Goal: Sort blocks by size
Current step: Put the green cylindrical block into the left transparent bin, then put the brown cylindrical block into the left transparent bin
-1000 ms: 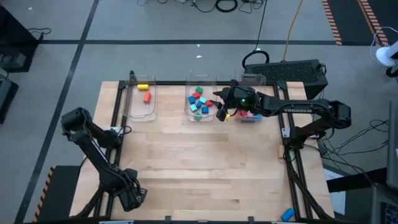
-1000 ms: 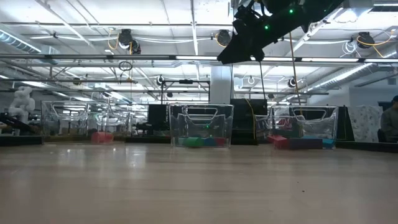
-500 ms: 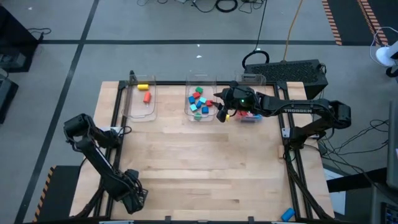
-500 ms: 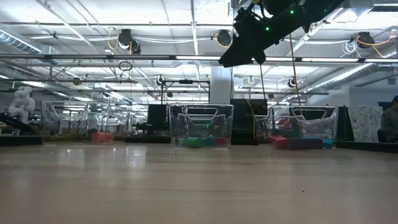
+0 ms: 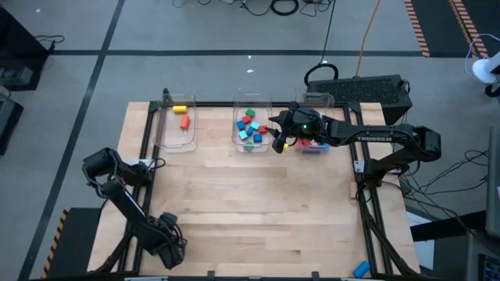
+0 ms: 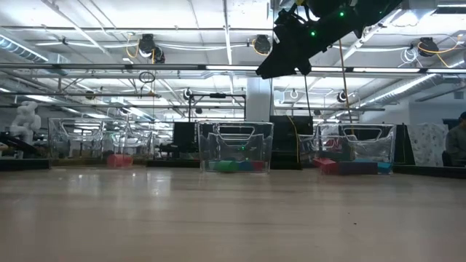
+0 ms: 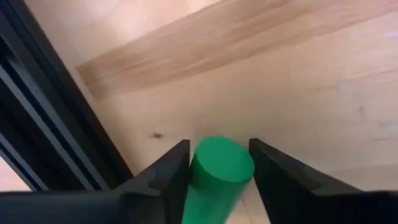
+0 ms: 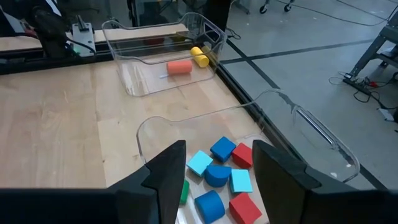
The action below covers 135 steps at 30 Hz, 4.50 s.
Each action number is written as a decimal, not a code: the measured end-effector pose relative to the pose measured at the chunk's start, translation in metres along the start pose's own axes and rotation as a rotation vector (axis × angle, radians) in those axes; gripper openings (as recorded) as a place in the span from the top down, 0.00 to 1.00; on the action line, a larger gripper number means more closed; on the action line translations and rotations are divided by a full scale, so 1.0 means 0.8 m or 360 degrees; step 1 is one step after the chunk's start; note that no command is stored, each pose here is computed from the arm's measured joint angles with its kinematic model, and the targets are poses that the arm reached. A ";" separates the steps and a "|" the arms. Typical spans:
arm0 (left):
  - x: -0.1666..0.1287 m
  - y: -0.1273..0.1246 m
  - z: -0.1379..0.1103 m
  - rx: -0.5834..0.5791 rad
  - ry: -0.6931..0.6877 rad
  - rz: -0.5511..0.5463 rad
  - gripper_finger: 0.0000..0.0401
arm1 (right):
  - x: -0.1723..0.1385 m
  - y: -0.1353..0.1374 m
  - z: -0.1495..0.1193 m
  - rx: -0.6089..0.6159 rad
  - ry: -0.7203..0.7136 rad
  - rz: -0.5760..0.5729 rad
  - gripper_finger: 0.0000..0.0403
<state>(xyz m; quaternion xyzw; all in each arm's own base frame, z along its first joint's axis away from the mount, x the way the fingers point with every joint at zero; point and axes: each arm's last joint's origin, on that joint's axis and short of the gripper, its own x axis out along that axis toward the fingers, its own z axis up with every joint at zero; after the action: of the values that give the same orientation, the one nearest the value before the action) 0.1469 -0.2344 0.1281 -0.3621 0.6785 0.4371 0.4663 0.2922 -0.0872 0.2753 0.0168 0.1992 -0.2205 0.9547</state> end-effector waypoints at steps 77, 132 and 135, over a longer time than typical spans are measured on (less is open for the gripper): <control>-0.182 0.199 0.477 -0.0004 -0.1051 -0.0158 0.67 | -0.022 0.042 -0.055 -0.0219 0.0712 0.0232 0.58; -0.270 0.220 0.387 0.0295 -0.1769 -0.0530 0.44 | -0.123 0.056 -0.147 0.0007 0.2112 -0.0408 0.58; -0.282 0.208 0.368 0.0400 -0.1891 -0.0624 0.44 | -0.127 0.062 -0.151 -0.0143 0.2157 -0.0255 0.58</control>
<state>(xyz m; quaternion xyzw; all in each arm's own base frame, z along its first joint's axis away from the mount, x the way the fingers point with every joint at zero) 0.1586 0.1181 0.3312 -0.1179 0.2713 0.3870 0.8733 0.1848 0.0141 0.2007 0.0967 0.7625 -0.2226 0.5997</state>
